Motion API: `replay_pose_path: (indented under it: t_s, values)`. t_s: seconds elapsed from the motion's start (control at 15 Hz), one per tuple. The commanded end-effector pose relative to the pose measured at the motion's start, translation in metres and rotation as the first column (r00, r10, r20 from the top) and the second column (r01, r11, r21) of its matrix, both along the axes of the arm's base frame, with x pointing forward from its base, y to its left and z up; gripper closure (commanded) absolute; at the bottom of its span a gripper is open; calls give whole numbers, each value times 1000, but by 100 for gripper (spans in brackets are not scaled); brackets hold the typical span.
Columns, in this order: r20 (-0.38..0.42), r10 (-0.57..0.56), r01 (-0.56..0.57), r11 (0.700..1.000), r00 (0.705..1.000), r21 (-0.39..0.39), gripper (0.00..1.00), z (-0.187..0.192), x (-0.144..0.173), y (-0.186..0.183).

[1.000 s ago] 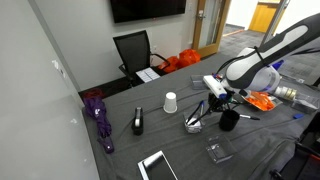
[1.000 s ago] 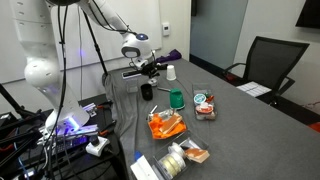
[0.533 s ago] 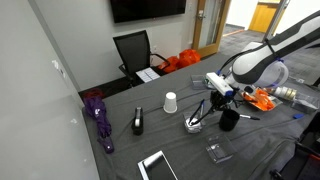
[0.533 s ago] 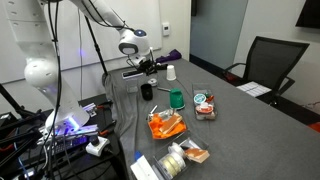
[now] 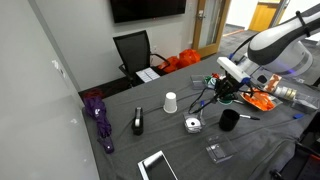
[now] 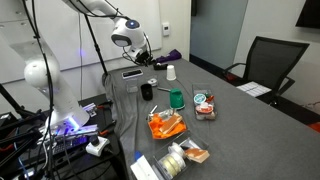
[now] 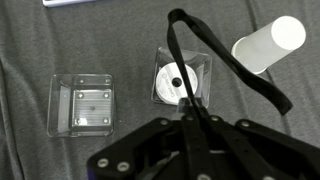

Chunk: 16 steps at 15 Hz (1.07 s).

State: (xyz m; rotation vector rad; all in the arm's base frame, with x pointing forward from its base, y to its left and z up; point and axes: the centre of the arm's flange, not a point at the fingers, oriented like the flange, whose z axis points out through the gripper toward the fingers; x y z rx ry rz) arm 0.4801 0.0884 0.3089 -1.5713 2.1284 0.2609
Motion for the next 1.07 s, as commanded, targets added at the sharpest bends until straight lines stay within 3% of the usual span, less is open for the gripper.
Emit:
replay_pose_path:
  t_s: [0.0, 0.27, 0.47, 1.0]
  values:
    - [31, -75, 72, 993, 997, 97, 99, 13, 4, -17]
    - [23, -265, 258, 955, 964, 149, 99, 8, 37, -31]
    - [-4, -387, 383, 911, 922, 155, 99, -4, 69, -42]
    - [-134, -630, 644, 748, 765, 162, 99, -52, 140, -65]
